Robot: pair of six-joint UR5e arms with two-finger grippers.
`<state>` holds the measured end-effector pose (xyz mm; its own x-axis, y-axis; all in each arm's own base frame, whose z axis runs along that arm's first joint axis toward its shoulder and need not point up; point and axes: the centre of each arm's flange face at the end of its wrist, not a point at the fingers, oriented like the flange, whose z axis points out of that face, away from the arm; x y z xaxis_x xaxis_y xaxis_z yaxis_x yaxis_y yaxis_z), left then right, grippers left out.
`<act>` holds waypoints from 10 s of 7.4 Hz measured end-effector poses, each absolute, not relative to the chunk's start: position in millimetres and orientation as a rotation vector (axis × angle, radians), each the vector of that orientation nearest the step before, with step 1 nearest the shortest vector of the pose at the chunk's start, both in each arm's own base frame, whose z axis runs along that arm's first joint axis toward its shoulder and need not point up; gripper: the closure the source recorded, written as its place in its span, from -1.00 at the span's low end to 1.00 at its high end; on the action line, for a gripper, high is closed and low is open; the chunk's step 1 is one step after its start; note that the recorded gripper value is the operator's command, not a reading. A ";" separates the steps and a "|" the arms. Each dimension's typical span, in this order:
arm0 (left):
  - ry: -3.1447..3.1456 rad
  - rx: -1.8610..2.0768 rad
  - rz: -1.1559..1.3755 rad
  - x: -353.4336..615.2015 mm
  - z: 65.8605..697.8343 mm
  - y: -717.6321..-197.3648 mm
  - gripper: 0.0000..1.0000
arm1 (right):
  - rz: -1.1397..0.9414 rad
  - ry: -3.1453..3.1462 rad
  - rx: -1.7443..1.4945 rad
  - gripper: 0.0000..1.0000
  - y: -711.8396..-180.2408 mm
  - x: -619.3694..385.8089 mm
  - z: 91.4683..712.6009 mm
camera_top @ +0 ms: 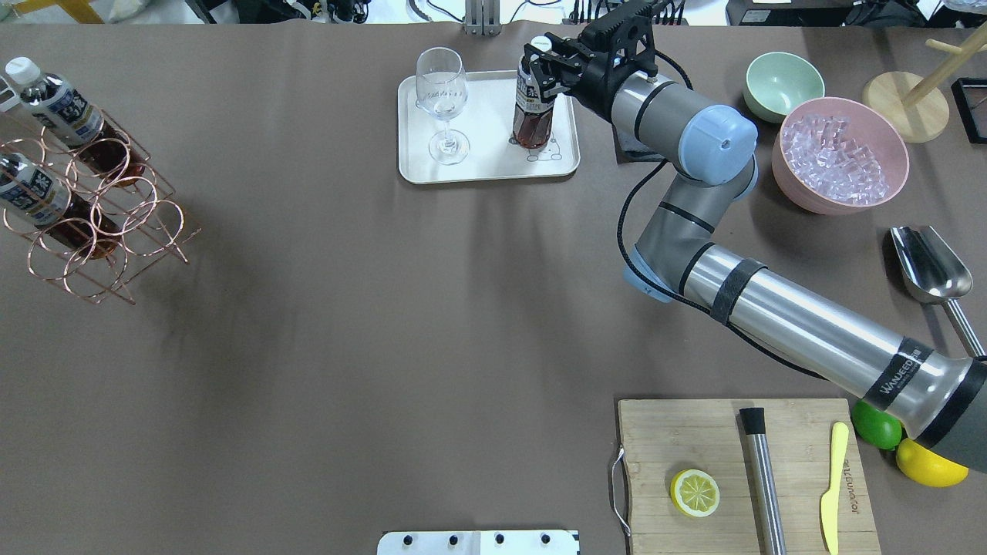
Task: Take tea from basket to plate
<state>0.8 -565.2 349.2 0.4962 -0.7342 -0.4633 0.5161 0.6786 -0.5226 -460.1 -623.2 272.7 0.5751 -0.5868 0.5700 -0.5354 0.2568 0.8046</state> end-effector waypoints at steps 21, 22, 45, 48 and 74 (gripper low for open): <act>0.615 -0.564 -1.504 -87.7 465.0 -671.7 1.00 | 0.146 -0.862 0.373 -1.00 -454.6 -48.4 454.7; 0.611 -0.504 -1.479 -76.9 467.3 -677.6 1.00 | 0.149 -0.800 0.272 -1.00 -455.6 -21.0 478.0; 0.689 -0.544 -1.533 -35.1 417.2 -665.1 -0.94 | 0.093 -0.815 -0.091 -1.00 -426.6 77.8 648.0; 0.721 -0.469 -1.323 -56.4 431.7 -608.6 -0.93 | 0.093 -0.815 -0.091 -1.00 -427.0 77.8 647.7; 0.854 -0.063 -0.216 -82.1 647.1 -495.9 -0.95 | 0.097 -0.815 -0.101 -1.00 -423.3 77.6 651.8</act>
